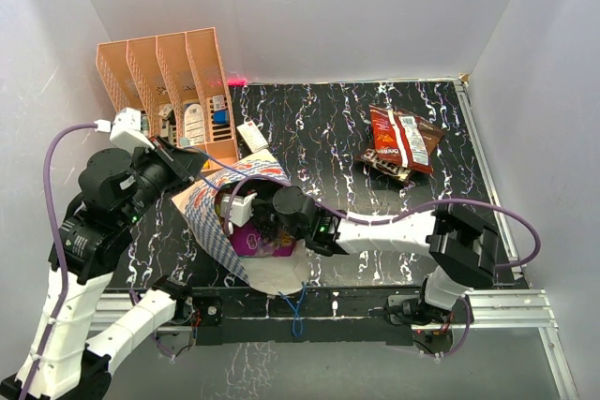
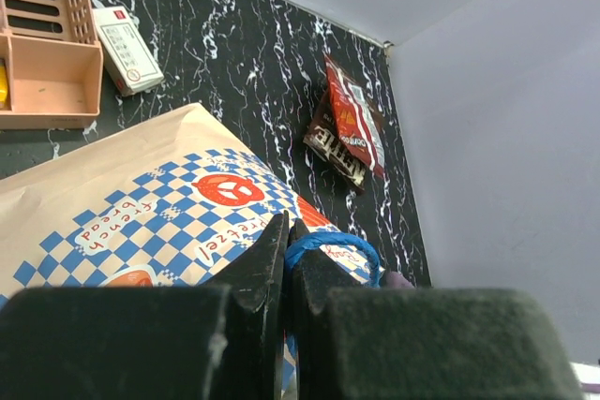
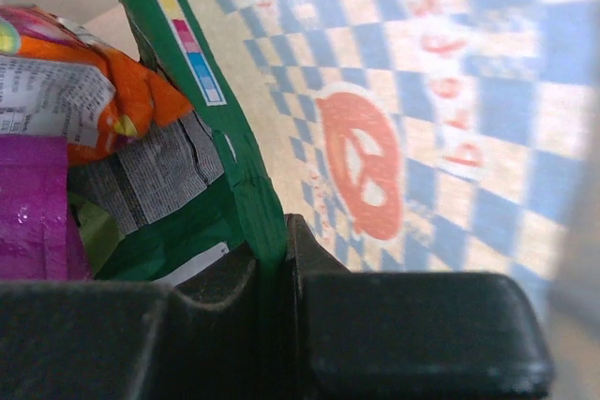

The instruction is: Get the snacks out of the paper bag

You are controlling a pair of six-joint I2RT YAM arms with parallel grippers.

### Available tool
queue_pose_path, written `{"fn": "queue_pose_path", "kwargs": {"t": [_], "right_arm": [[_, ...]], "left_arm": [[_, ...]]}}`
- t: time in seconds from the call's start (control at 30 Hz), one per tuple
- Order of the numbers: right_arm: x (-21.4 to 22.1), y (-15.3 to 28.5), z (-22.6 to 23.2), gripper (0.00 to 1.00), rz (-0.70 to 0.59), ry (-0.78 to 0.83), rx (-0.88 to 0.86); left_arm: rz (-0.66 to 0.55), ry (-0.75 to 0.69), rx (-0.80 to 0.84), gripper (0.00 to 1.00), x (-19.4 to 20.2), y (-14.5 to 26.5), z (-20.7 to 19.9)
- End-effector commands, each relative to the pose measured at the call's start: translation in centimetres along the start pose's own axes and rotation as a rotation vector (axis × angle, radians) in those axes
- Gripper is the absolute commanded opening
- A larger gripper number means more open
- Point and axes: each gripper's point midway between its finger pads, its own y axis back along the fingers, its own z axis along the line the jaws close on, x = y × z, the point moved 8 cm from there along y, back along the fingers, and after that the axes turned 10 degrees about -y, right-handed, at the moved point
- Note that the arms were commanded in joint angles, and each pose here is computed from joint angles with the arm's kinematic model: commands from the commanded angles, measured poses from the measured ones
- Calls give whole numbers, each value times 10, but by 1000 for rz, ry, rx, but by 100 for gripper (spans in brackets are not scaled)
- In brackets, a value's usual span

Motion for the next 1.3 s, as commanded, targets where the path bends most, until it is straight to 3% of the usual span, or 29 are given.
{"fn": "queue_pose_path", "kwargs": {"t": [0.0,0.33,0.7,1.03,1.27], "right_arm": [[-37,19,-42,7,-165,-143,134],[-67,42,-61,7,-266,-254,113],[-86,83,-81,7,-325,-484,-2],[-132,147,-119,7,-617,-670,-218],[-145,177,-149,7,-678,-762,-202]], "left_arm": [[-133,19,-23,0,-26,8,-6],[-160,46,-57,0,-30,12,-4],[-175,53,-99,0,-27,21,3],[-156,59,-113,0,-20,18,7],[-161,69,-123,0,-16,21,11]]}}
